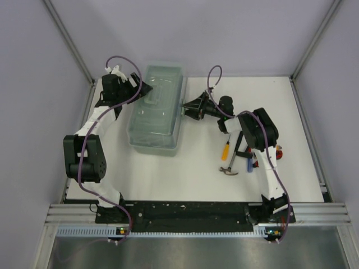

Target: Pack the tool kit

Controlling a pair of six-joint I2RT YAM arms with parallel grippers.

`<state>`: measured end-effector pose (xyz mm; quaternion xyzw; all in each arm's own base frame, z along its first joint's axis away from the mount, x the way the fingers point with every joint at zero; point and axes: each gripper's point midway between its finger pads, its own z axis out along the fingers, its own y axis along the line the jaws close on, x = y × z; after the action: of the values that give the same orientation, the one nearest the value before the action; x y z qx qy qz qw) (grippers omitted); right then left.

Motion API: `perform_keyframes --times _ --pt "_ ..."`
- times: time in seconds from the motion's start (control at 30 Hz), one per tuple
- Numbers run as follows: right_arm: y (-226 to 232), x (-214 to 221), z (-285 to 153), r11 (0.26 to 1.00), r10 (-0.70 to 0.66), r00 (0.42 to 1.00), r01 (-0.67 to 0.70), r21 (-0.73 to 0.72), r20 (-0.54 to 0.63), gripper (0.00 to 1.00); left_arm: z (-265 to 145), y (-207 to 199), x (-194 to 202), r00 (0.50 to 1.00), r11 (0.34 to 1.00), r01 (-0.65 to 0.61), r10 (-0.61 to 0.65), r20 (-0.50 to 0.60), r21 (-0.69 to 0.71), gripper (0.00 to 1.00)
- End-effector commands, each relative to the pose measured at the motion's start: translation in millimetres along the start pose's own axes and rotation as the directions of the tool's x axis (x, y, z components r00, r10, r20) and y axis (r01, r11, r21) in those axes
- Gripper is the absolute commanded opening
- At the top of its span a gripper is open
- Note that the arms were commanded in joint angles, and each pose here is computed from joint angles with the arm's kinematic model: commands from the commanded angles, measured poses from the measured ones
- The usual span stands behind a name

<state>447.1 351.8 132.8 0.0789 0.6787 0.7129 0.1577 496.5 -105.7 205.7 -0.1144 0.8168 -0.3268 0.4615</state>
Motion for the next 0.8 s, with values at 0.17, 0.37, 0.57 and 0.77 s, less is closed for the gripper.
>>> perform_keyframes --times 0.17,0.37,0.57,0.77 --pt "98.7 20.4 32.7 0.962 -0.220 0.975 0.214 -0.167 -0.017 0.09 -11.6 -5.8 172.6 0.805 0.957 0.253 -0.288 -0.518 -0.138 0.86" --pt "94.8 14.4 34.9 0.973 -0.224 0.975 0.223 -0.066 -0.005 0.00 -13.3 0.4 175.9 0.801 0.954 0.245 -0.299 -0.518 -0.172 0.86" --pt "77.1 11.3 35.0 0.982 -0.183 0.983 0.183 0.037 -0.006 0.00 -13.5 4.6 174.3 0.805 0.951 0.232 -0.305 -0.509 -0.203 0.86" --pt "61.9 8.4 31.6 0.971 -0.187 0.982 0.185 0.152 -0.003 0.00 -13.7 10.4 171.5 0.814 0.949 0.212 -0.304 -0.496 -0.234 0.85"
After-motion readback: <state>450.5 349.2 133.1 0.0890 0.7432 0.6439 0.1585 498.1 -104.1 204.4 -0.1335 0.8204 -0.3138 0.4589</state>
